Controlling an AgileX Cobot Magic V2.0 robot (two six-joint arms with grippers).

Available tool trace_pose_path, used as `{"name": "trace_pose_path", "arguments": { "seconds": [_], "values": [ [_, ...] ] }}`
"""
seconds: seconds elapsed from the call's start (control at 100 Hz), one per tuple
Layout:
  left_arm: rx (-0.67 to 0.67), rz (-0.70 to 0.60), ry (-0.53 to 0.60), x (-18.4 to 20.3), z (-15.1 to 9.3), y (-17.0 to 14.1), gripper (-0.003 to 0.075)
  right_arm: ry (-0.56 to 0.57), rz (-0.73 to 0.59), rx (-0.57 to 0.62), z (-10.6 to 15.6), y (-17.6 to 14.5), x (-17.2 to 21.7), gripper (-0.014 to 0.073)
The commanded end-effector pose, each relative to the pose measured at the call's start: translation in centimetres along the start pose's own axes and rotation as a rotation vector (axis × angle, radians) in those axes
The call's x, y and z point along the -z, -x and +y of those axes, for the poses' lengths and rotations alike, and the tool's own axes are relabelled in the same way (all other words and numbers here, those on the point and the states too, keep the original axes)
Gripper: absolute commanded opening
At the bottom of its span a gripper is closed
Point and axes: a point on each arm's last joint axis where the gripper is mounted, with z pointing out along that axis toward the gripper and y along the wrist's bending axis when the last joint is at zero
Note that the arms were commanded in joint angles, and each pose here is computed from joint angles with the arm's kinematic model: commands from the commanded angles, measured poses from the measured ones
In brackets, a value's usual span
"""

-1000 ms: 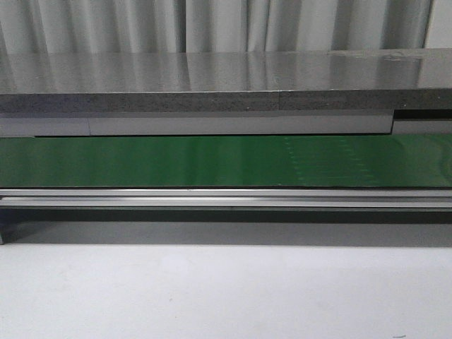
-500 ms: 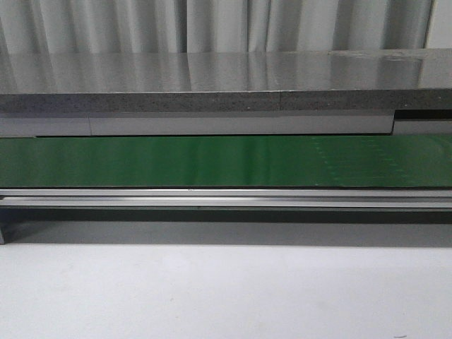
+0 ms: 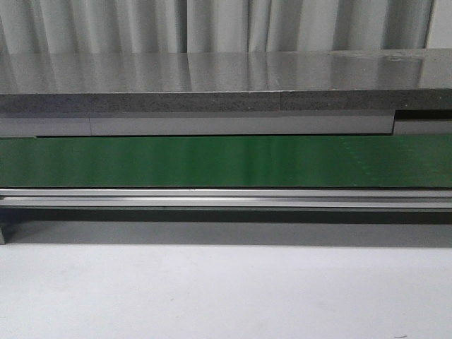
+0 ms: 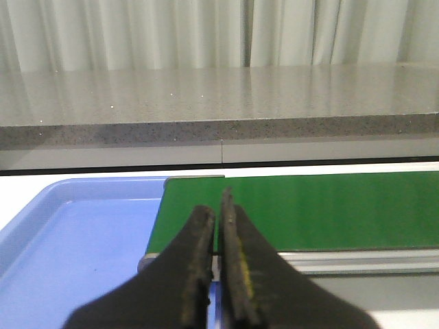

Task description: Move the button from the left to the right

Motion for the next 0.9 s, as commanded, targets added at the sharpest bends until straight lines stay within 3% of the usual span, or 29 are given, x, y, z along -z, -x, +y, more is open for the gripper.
{"name": "trace_pose_path", "arguments": {
  "seconds": [0.0, 0.89],
  "values": [
    [0.013, -0.104, -0.004, 0.19, -0.06, 0.05, 0.0005, 0.003, -0.102, 0.011, 0.03, 0.87, 0.15, -0.0121],
    [0.015, -0.104, -0.004, 0.15, -0.08, -0.18, 0.0005, 0.003, -0.102, 0.011, 0.03, 0.87, 0.15, -0.0121]
  ]
}}
